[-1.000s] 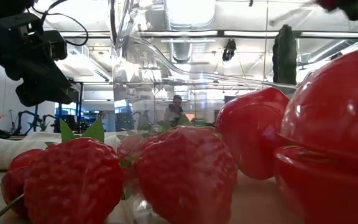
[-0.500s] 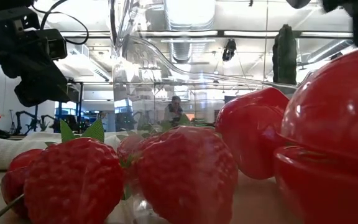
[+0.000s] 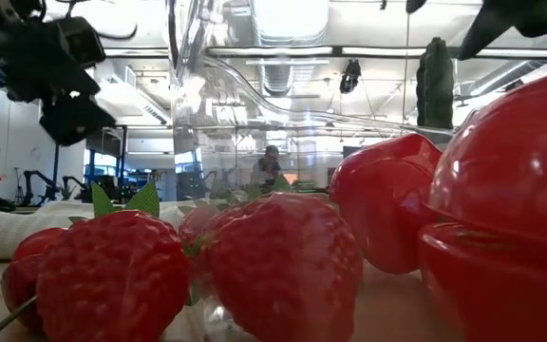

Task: Pick and placing Produce into tupperware
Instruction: Put the red cherry into the transparent bin

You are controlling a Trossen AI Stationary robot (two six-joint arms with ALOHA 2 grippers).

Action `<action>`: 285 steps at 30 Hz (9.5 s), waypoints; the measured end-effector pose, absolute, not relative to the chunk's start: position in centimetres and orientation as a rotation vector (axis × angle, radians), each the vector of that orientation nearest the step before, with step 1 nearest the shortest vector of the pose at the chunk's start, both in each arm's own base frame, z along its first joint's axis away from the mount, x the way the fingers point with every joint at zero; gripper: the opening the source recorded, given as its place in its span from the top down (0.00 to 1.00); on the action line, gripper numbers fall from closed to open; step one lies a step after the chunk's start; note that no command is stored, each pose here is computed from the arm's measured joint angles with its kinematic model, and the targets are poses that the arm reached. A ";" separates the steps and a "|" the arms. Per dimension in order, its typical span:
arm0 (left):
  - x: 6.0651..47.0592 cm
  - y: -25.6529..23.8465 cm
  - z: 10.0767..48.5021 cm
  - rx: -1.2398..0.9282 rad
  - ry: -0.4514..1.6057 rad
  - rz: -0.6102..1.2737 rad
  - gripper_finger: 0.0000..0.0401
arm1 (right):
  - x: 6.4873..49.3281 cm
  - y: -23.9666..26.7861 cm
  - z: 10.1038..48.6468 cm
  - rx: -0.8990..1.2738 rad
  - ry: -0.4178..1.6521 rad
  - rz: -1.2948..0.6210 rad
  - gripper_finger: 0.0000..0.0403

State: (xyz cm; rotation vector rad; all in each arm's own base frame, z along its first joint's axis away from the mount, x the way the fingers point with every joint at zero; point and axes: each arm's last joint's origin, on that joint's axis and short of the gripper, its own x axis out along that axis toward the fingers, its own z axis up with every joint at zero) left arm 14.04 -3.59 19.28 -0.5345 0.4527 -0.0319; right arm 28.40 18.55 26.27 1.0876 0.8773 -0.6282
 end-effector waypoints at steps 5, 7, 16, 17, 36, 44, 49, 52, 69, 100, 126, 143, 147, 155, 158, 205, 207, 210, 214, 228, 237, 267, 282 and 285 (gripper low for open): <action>14.8 -4.0 21.6 -0.497 0.407 -0.098 0.51 | 27.3 17.4 27.0 0.961 0.882 -0.670 0.44; 15.4 -4.5 22.9 -0.495 0.384 -0.106 0.51 | 26.8 17.0 27.0 0.907 0.911 -0.693 0.44; 19.5 -8.8 24.5 -0.414 0.500 -0.125 0.61 | 25.5 16.8 28.0 0.776 0.956 -0.620 0.44; 20.0 -9.6 24.4 -0.413 0.525 -0.143 0.63 | 25.4 16.9 28.0 0.762 0.959 -0.608 0.44; 21.4 -18.7 20.9 -0.433 0.851 -0.208 0.68 | 25.0 17.5 28.0 0.577 1.011 -0.483 0.44; 23.2 -22.2 19.3 -0.364 0.917 -0.209 0.67 | 24.3 18.5 28.0 0.578 1.017 -0.461 0.44; 24.0 -23.0 19.0 -0.353 0.925 -0.196 0.60 | 23.9 19.0 28.0 0.590 1.017 -0.457 0.44; 24.0 -22.9 18.8 -0.327 0.921 -0.191 0.54 | 23.8 19.0 27.9 0.595 1.019 -0.468 0.44; 25.1 -23.0 17.5 -0.025 0.775 -0.174 0.49 | 23.3 18.5 26.8 0.600 1.043 -0.539 0.44; 26.9 -24.2 14.1 -0.047 0.800 -0.006 0.49 | 21.6 17.4 26.9 0.536 1.091 -0.728 0.44; 27.1 -23.4 13.5 -0.058 0.853 -0.020 0.62 | 21.7 17.3 26.9 0.557 1.064 -0.743 0.44; 26.9 -23.2 13.7 -0.054 0.870 -0.022 0.75 | 21.7 17.4 26.9 0.560 1.061 -0.741 0.44; 26.5 -22.9 15.1 -0.065 0.881 -0.044 0.75 | 21.8 17.4 26.9 0.562 1.060 -0.739 0.44; 25.2 -21.6 20.1 -0.051 0.851 -0.093 0.75 | 21.8 17.4 26.9 0.560 1.049 -0.739 0.44; 25.1 -20.4 22.1 -0.080 0.798 -0.094 0.75 | 21.8 17.4 26.9 0.558 1.044 -0.740 0.44; 33.0 -19.2 24.1 -0.754 0.406 -0.403 0.73 | 18.9 19.1 27.3 0.501 1.067 -0.707 0.44; 32.4 -18.8 24.5 -0.745 0.435 -0.388 0.75 | 18.2 18.7 27.7 0.562 1.057 -0.795 0.44; 31.6 -18.3 25.3 -0.730 0.480 -0.361 0.77 | 17.3 17.9 28.0 0.663 1.102 -0.917 0.44; 30.1 -17.3 25.7 -0.680 0.583 -0.266 0.79 | 16.8 17.3 28.0 0.713 1.139 -0.957 0.44; 26.2 -15.0 24.6 -0.525 0.821 -0.061 0.80 | 17.2 14.4 23.8 1.063 1.051 -0.732 0.44; 24.7 -14.3 22.5 -0.510 0.869 -0.040 0.80 | 17.6 11.5 19.9 0.722 1.162 -0.663 0.44; 22.3 -14.4 21.3 -0.540 0.878 -0.059 0.80 | 22.4 6.2 16.0 1.093 1.219 -0.651 0.51; 22.3 -14.6 21.3 -0.546 0.870 -0.069 0.80 | 24.6 6.1 13.8 1.146 1.284 -0.636 0.51; 22.3 -14.6 21.3 -0.546 0.870 -0.070 0.80 | 24.7 6.1 14.0 1.136 1.270 -0.641 0.51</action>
